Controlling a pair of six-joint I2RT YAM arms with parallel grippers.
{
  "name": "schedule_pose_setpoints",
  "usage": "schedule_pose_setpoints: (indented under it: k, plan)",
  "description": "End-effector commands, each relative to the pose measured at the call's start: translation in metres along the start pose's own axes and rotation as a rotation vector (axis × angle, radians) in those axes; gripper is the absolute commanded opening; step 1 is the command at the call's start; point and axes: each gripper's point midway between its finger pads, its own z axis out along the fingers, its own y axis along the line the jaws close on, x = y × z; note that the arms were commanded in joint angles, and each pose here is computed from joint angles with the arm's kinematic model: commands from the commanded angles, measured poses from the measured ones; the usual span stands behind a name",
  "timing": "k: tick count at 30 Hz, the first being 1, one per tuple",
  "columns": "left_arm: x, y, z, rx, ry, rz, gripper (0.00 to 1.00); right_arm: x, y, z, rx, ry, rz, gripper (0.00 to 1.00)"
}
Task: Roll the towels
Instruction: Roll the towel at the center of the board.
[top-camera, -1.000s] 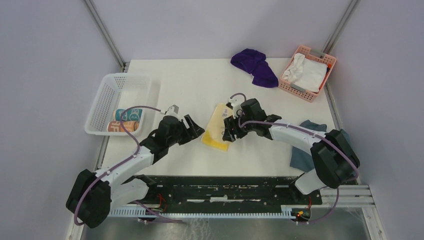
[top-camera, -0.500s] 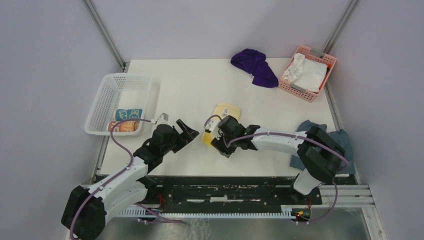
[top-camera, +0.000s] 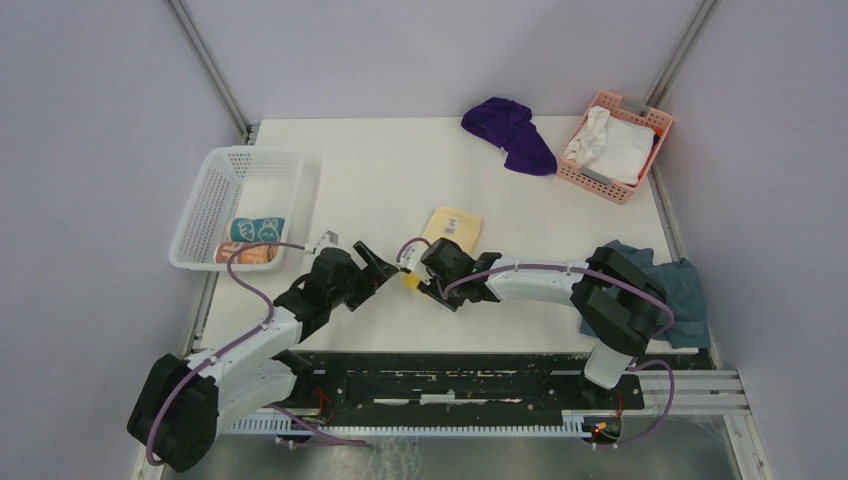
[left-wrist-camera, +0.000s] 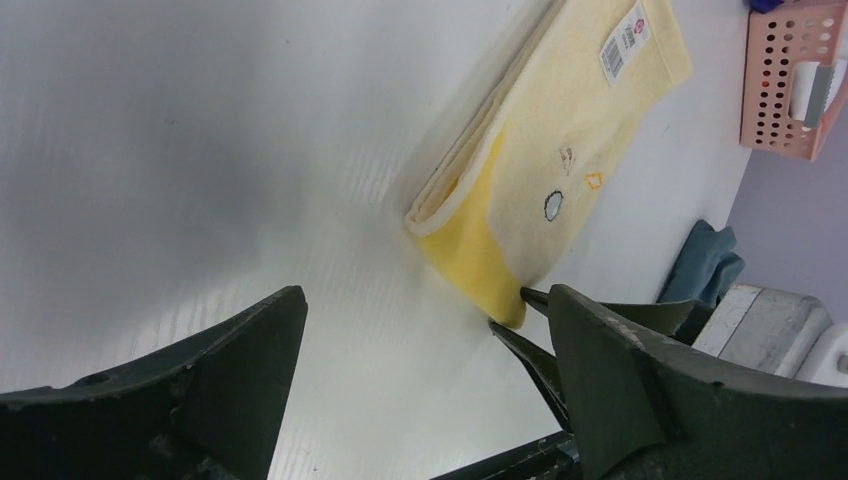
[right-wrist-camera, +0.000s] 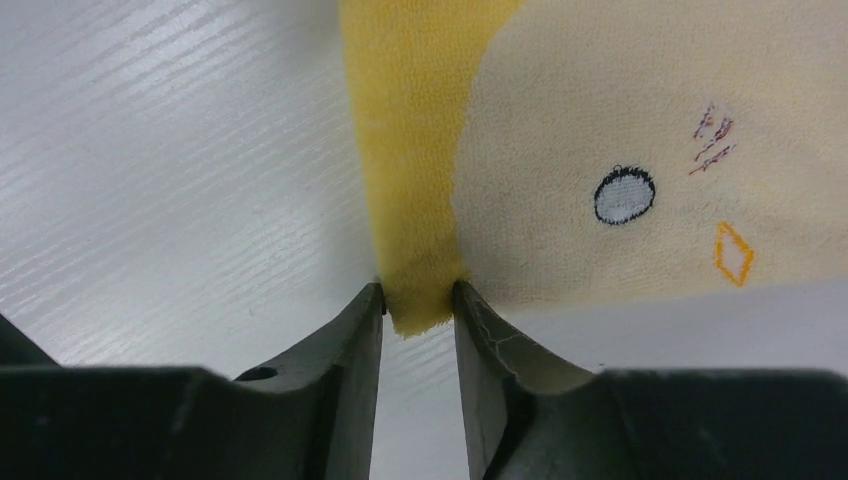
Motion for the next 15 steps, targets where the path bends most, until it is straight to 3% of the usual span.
schedule_pose_setpoints:
  k: [1,8,15]
  plan:
    - [-0.001,-0.004,0.003,0.000,0.002,-0.103,0.96,0.001,-0.003,0.003,0.022,0.018,0.011,0.34]
    - [0.009,-0.013,0.011,-0.002,0.066,-0.213,0.91,-0.021,0.004,-0.008,-0.043,-0.094,0.144,0.07]
    - [0.020,-0.024,0.022,-0.017,0.109,-0.299,0.82,-0.038,0.009,-0.010,-0.102,-0.165,0.289,0.03]
